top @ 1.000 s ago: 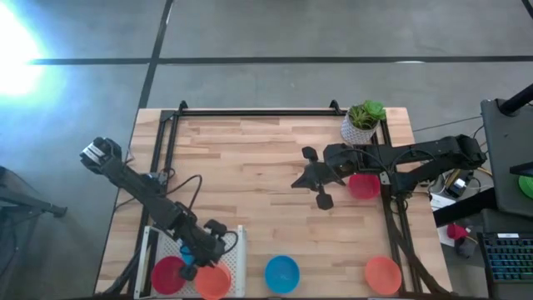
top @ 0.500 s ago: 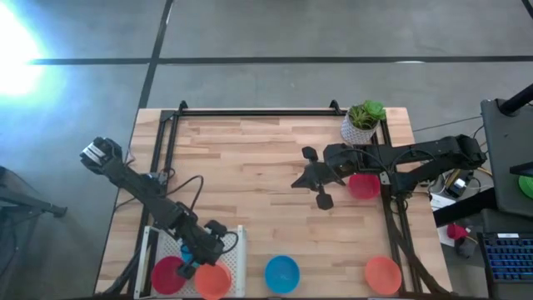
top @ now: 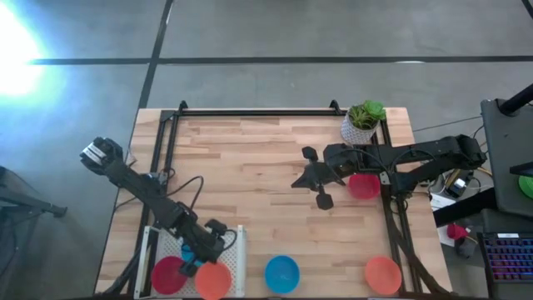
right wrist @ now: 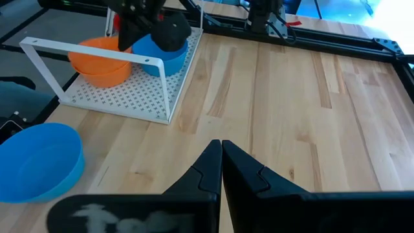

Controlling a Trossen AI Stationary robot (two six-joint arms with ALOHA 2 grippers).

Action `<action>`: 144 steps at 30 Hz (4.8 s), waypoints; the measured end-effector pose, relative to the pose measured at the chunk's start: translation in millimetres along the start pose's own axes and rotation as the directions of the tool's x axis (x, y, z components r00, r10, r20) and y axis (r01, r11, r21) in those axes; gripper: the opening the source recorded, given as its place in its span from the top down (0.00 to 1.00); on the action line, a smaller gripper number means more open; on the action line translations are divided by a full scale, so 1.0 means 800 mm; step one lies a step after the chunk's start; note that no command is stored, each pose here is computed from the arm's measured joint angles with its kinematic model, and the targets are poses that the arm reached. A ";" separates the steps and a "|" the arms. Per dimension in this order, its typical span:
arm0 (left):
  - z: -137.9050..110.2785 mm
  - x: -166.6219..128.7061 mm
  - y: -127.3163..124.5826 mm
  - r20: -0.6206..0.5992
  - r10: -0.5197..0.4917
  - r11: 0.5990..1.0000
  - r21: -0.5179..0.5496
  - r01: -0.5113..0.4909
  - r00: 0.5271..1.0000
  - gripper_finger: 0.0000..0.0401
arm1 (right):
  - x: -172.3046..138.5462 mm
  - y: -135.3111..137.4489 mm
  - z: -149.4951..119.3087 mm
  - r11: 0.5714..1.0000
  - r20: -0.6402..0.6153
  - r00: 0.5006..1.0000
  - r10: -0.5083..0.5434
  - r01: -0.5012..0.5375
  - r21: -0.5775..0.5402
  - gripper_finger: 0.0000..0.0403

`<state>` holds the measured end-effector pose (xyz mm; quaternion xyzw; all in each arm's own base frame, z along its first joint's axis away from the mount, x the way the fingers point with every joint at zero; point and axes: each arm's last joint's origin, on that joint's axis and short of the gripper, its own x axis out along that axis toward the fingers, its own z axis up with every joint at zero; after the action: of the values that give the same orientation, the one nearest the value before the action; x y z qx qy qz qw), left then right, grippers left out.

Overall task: Pick & Place Mini bowls
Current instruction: Stack the top orange bowl on top of the orange bowl on the shelf, then stack the red bowl on top of the red bowl on the shelf

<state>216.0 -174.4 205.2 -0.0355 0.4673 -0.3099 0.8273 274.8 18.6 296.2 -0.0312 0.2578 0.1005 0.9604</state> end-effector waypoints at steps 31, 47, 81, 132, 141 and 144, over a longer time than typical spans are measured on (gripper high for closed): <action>0.003 -0.134 0.016 0.325 0.846 0.505 -0.230 -0.832 0.423 1.00 | -0.020 0.001 -0.027 0.930 -0.243 0.967 -0.083 0.163 0.329 0.98; -0.026 -0.129 0.040 0.272 0.919 0.386 -0.469 -0.795 0.286 1.00 | -0.025 -0.003 -0.041 0.831 -0.367 0.905 -0.216 0.368 0.417 0.98; -0.014 -0.139 0.035 0.307 0.916 0.361 -0.348 -0.865 0.258 1.00 | -0.047 -0.001 -0.105 0.163 -0.740 0.621 -0.256 0.783 0.600 0.71; -0.003 -0.149 0.030 0.325 0.911 0.341 -0.244 -0.908 0.255 1.00 | 0.031 0.003 -0.214 0.109 -0.960 0.275 -0.055 0.957 0.268 0.94; -0.003 -0.149 0.030 0.325 0.911 0.341 -0.244 -0.908 0.255 1.00 | 0.030 0.002 -0.208 0.128 -0.951 0.303 -0.061 0.947 0.293 0.98; -0.004 -0.149 0.030 0.325 0.911 0.341 -0.244 -0.908 0.255 1.00 | 0.035 0.000 -0.194 0.140 -0.938 0.341 -0.069 0.934 0.329 0.98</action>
<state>181.1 -89.5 284.6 0.1730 0.2198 0.2384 0.9300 222.4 6.6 148.4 0.3375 0.6008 -0.4655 0.5553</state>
